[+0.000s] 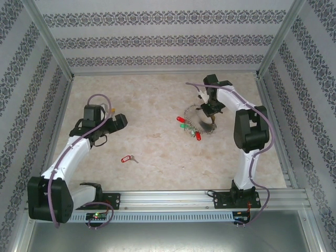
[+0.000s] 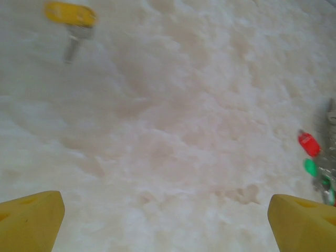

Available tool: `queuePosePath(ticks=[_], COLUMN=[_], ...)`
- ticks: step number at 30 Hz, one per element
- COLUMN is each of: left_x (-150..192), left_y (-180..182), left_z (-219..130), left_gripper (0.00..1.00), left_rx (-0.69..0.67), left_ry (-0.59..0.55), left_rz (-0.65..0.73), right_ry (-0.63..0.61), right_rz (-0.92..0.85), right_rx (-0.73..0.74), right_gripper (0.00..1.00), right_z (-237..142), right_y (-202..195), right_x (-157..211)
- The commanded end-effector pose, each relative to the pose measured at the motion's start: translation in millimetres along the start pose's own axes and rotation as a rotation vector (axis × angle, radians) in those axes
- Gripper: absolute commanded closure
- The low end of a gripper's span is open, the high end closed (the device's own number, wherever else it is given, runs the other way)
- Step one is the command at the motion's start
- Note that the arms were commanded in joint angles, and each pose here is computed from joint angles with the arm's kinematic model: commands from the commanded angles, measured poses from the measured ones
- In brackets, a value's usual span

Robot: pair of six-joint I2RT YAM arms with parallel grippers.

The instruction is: Put the keys on the keyring

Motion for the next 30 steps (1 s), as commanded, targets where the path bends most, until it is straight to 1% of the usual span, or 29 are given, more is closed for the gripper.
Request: queuePosePath(ticks=[1,4,8,11,15,16,17,19,21,23,25,30], left_x=[-2,4,6,-3,-19,-23,-26,-33,-33,-29,-23,-6], left_y=[-28,-51,-83,-98,-120,-126,-129,-134,-135,-133,-126,-106], left_z=[12,28,44,43,31,28,28,28,33,38,43,50], left_gripper=[0.00,0.00,0.00,0.00,0.00,0.00,0.00,0.00,0.00,0.01,0.01,0.01], left_rx=[0.151,0.200,0.296,0.367,0.460,0.472,0.475,0.468,0.458,0.459,0.446,0.380], left_ry=[0.014,0.053,0.116,0.110,0.074,0.067,0.068,0.078,0.110,0.138,0.156,0.184], left_rz=[0.002,0.049,0.111,0.144,0.256,0.282,0.299,0.306,0.284,0.256,0.230,0.194], right_ry=[-0.047,-0.077,-0.163,-0.250,-0.400,-0.445,-0.473,-0.459,-0.390,-0.322,-0.287,-0.116], right_rz=[0.001,-0.019,-0.074,-0.138,-0.225,-0.241,-0.247,-0.193,-0.113,-0.043,0.008,0.055], right_rx=[0.053,0.092,0.121,0.199,0.289,0.300,0.284,0.219,0.003,-0.117,-0.149,-0.213], right_gripper=[0.81,0.81,0.81,0.82,0.83,0.83,0.80,0.75,0.68,0.60,0.49,0.48], right_z=[-12,-15,-30,-53,-82,-87,-90,-91,-82,-68,-56,-19], right_y=[13,21,33,38,45,45,46,41,36,31,30,35], right_x=[-1,1,0,-2,-2,-1,0,2,7,15,18,15])
Point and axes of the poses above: each hand's point on the last joint's axis, 136 mm out from that joint toward the fingers, its own z axis out along the fingers, its own y axis along the line the jaws close on, x = y × z, the point moved 9 cm from there along -z, back along the fingers, and after that the axes turned 6 degrees about -z, right-handed, at the moved point
